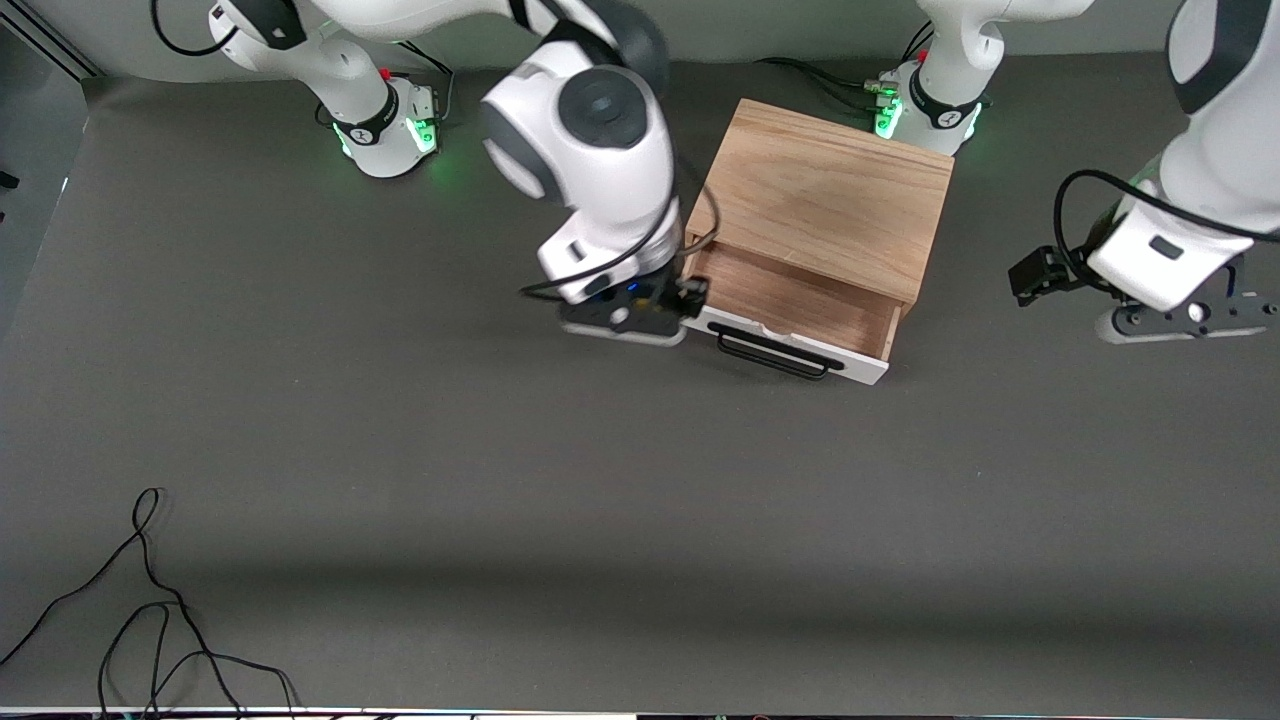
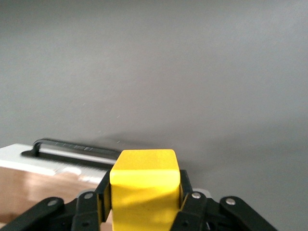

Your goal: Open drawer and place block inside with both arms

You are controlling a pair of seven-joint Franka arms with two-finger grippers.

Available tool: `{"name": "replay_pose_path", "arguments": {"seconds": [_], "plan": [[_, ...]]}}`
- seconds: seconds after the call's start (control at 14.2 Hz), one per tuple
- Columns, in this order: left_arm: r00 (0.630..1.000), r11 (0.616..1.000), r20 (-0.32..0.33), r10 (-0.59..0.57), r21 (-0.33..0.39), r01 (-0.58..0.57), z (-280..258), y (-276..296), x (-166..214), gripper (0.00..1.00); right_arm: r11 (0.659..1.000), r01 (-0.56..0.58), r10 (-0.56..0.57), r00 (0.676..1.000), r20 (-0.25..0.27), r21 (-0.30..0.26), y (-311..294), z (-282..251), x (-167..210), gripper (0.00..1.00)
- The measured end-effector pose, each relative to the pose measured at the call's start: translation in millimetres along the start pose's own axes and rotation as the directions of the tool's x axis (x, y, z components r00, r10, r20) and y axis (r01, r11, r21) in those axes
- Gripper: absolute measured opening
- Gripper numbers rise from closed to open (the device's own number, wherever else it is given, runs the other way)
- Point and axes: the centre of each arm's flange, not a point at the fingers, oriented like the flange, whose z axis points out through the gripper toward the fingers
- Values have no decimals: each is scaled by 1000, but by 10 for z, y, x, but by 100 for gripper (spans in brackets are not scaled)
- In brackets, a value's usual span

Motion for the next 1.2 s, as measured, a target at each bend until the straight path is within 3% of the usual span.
{"name": "replay_pose_path", "arguments": {"seconds": [0.21, 0.56, 1.2], "plan": [[1000, 1000, -17, 3, -5, -3, -35, -7, -14, 100, 997, -66, 66, 998, 4, 39, -287, 298, -311, 55], [1000, 999, -22, -12, -39, 11, -107, -47, 14, 100, 986, -167, 167, 986, 27, 27, -519, 936, -602, 55], [1000, 998, -3, 31, -45, -31, -127, -316, 175, 100, 985, -173, 172, 984, 37, 21, -638, 997, -892, 55]]}}
